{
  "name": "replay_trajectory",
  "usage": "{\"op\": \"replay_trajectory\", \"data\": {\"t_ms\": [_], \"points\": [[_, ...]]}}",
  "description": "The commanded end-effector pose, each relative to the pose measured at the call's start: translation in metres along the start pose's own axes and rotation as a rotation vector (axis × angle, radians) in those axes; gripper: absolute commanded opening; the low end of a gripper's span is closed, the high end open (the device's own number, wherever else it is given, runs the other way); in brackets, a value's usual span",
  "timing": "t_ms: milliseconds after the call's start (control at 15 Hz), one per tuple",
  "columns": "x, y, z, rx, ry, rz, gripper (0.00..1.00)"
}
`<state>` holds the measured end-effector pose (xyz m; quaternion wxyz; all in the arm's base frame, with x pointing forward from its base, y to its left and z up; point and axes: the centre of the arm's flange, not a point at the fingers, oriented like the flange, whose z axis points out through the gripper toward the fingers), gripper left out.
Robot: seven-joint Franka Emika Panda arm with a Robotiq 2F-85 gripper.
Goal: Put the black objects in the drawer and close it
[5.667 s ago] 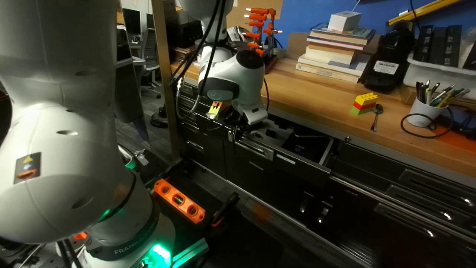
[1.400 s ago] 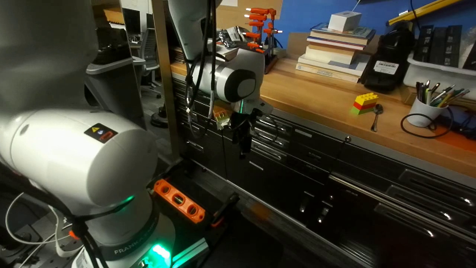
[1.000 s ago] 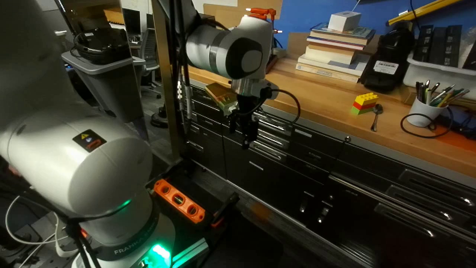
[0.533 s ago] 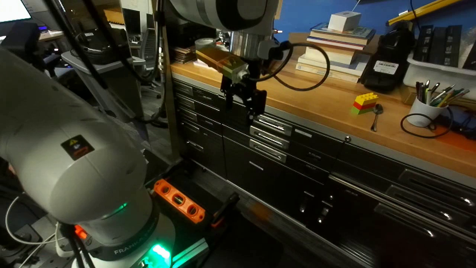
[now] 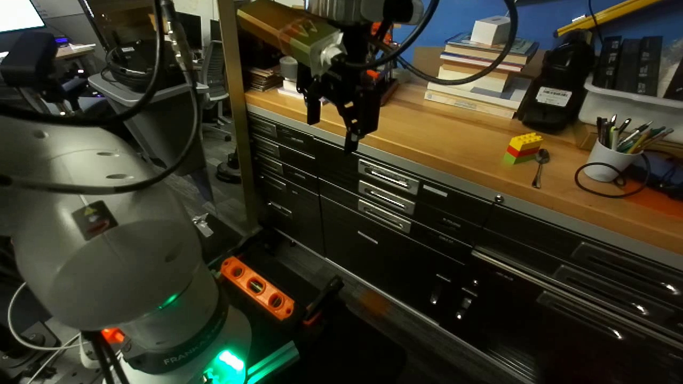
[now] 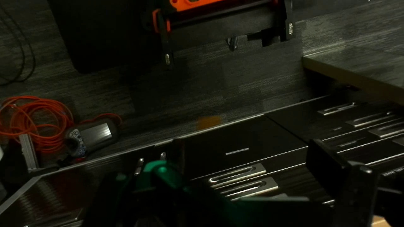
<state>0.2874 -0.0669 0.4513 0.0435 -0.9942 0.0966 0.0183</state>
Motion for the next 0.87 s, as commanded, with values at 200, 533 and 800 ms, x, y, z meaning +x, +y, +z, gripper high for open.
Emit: {"op": "replay_trajectory", "data": {"t_ms": [200,533,800], "points": [[-0.018,0.005,-0.011,0.008,0.025,0.010,1.00],[-0.016,0.005,-0.006,0.007,0.008,0.010,1.00],[-0.016,0.005,-0.006,0.006,0.007,0.010,1.00]]}}
